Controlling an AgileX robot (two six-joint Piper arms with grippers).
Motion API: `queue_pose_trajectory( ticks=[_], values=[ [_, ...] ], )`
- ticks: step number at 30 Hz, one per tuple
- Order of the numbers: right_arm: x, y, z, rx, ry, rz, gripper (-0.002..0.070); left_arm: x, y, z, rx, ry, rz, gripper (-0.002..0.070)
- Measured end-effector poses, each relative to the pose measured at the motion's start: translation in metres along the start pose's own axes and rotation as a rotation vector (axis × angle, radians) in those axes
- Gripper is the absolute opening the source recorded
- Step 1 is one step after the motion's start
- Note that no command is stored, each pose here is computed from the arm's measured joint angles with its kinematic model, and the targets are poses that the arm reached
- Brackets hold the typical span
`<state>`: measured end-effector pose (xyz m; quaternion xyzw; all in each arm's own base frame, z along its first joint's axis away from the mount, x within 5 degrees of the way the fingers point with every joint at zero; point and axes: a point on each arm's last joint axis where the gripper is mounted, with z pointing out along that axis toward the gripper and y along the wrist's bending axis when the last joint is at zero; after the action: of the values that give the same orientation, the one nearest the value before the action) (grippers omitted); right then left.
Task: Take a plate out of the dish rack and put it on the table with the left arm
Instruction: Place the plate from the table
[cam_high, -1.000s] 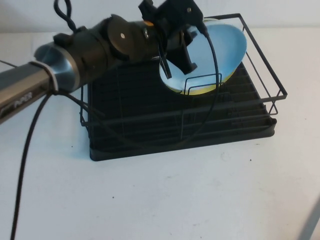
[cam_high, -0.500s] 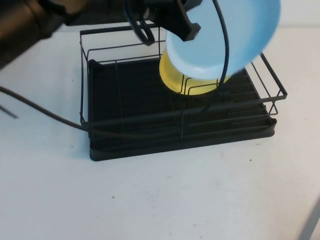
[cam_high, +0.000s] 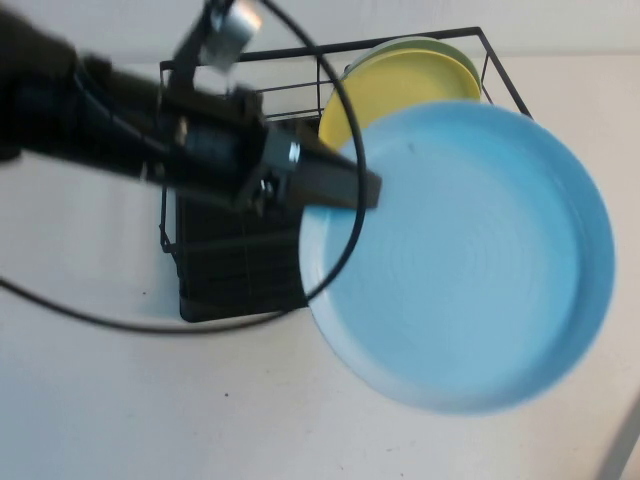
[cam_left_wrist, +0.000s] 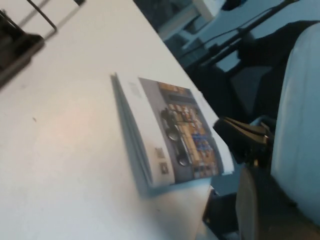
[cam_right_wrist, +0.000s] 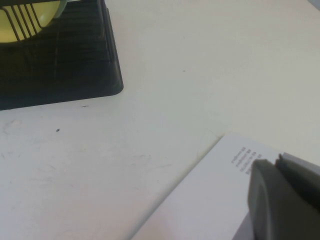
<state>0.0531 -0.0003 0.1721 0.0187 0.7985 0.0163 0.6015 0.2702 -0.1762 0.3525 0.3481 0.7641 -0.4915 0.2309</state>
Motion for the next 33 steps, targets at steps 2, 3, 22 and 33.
queue_pose_trajectory(
  ticks=[2,3,22,33],
  values=[
    [0.000,0.000,0.000,0.000,0.000,0.000,-0.0020,0.022,0.008,0.009,0.050,-0.002,-0.070,0.0065],
    [0.000,0.000,0.000,0.000,0.000,0.000,-0.0020,0.037,0.014,0.015,0.060,0.020,-0.105,0.0065],
    [0.000,0.000,0.000,0.000,0.000,0.000,-0.0020,0.137,0.086,0.030,-0.452,0.037,-0.110,0.0066],
    [0.000,0.000,0.000,0.000,0.000,0.000,-0.0020,0.135,0.093,0.026,-0.531,0.048,0.019,0.0341]
  ],
)
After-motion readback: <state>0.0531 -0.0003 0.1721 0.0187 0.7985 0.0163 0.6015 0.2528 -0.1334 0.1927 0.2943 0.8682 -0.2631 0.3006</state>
